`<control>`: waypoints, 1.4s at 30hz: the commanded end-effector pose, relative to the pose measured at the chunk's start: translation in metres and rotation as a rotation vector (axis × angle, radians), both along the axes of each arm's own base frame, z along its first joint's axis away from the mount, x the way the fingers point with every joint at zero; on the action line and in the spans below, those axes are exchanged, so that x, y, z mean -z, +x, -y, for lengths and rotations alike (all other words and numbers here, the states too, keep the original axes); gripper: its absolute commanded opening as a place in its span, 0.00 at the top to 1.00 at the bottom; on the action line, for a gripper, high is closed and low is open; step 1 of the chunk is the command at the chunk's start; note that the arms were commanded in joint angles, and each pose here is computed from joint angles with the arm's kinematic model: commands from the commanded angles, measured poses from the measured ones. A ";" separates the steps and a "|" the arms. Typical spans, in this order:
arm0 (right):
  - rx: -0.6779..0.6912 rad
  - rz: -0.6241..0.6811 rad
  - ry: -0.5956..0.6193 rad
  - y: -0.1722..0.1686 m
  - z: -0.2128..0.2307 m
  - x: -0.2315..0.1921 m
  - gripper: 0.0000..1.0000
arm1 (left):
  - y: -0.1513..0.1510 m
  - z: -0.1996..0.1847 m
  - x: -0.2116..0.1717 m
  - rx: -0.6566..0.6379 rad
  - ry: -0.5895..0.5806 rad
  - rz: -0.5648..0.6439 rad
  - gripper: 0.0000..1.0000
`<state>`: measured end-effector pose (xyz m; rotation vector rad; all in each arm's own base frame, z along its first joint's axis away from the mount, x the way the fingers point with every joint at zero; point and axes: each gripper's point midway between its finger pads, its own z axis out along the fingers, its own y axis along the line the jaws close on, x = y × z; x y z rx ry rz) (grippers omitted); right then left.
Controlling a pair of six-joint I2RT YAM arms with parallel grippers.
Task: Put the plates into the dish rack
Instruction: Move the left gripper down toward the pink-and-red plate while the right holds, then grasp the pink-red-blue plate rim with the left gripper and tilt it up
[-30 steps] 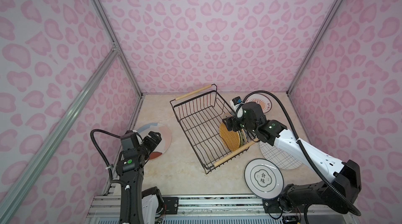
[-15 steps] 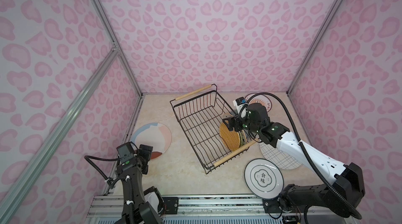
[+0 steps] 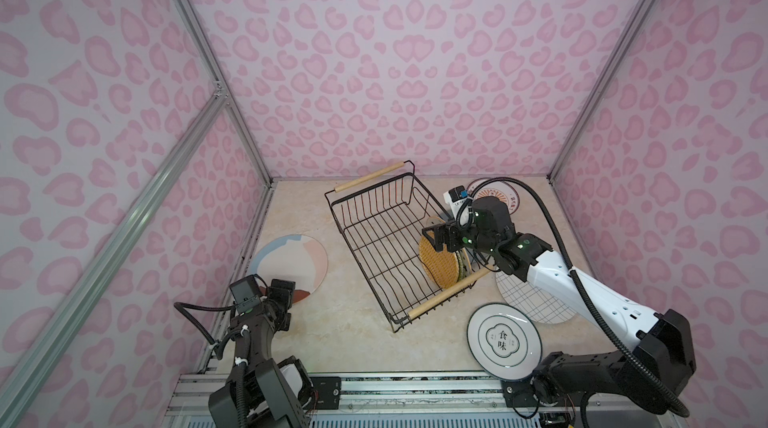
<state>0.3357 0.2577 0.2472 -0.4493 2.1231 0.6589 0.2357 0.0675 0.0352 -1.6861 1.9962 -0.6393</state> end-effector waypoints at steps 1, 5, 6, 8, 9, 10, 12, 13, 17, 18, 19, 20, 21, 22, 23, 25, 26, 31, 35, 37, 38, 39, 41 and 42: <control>-0.001 0.016 0.022 0.005 -0.004 -0.006 0.06 | -0.005 0.000 0.016 -0.049 -0.020 -0.032 0.10; -0.001 0.013 0.025 0.005 -0.005 -0.008 0.06 | -0.001 0.003 0.028 -0.065 -0.037 -0.072 0.16; 0.001 0.010 0.024 0.005 -0.004 -0.007 0.06 | 0.000 0.003 0.031 -0.072 -0.048 -0.087 0.21; 0.002 0.010 0.022 0.004 -0.004 -0.008 0.06 | 0.002 0.004 0.038 -0.091 -0.069 -0.099 0.28; 0.005 0.011 0.021 0.004 -0.003 -0.009 0.06 | 0.003 0.004 0.040 -0.101 -0.079 -0.100 0.30; 0.006 0.013 0.020 0.004 -0.003 -0.010 0.06 | 0.004 0.005 0.043 -0.112 -0.089 -0.098 0.34; 0.012 0.014 0.019 0.004 -0.002 -0.011 0.06 | 0.008 0.005 0.047 -0.134 -0.103 -0.092 0.44; 0.013 0.015 0.017 0.004 -0.001 -0.012 0.06 | 0.009 0.004 0.048 -0.142 -0.105 -0.090 0.51; 0.013 0.015 0.015 0.003 0.000 -0.015 0.06 | 0.013 0.002 0.055 -0.162 -0.119 -0.088 0.76; 0.014 0.016 0.013 0.004 0.000 -0.015 0.06 | 0.014 0.002 0.056 -0.163 -0.118 -0.086 0.79; 0.014 0.016 0.011 0.003 0.000 -0.016 0.06 | 0.014 0.001 0.057 -0.167 -0.115 -0.086 0.82; 0.016 0.014 0.009 0.004 0.001 -0.015 0.06 | 0.015 0.000 0.057 -0.165 -0.112 -0.083 0.87; 0.016 0.011 0.008 0.003 0.000 -0.014 0.06 | 0.017 0.000 0.056 -0.160 -0.109 -0.073 0.91; 0.017 0.008 0.006 0.003 0.001 -0.013 0.06 | 0.019 -0.001 0.054 -0.155 -0.106 -0.062 0.95; 0.017 0.005 0.006 0.003 0.001 -0.013 0.06 | 0.021 -0.001 0.053 -0.153 -0.103 -0.052 0.96; 0.015 0.002 0.008 0.003 0.000 -0.011 0.06 | 0.027 -0.003 0.046 -0.137 -0.083 -0.016 0.96; 0.015 -0.001 0.010 0.003 0.000 -0.011 0.06 | 0.029 -0.004 0.042 -0.127 -0.073 -0.001 0.96; -0.004 -0.013 0.017 0.003 -0.005 -0.007 0.06 | 0.030 -0.004 0.029 -0.096 -0.036 0.032 0.96; -0.020 -0.023 0.019 0.004 -0.009 -0.006 0.06 | 0.030 -0.004 0.022 -0.084 -0.022 0.056 0.96; -0.026 -0.024 0.016 0.003 -0.011 -0.006 0.06 | 0.033 -0.005 0.018 -0.081 -0.013 0.084 0.82; -0.028 -0.025 0.016 0.003 -0.012 -0.006 0.06 | 0.037 -0.006 0.015 -0.075 -0.016 0.103 0.72; -0.029 -0.022 0.017 0.004 -0.013 -0.007 0.06 | 0.042 -0.006 0.013 -0.066 -0.024 0.118 0.60; -0.036 -0.024 0.013 0.004 -0.015 -0.007 0.06 | 0.050 -0.008 0.009 -0.050 -0.036 0.127 0.43; -0.038 -0.027 0.009 0.004 -0.016 -0.007 0.06 | 0.052 -0.011 0.007 -0.051 -0.038 0.126 0.37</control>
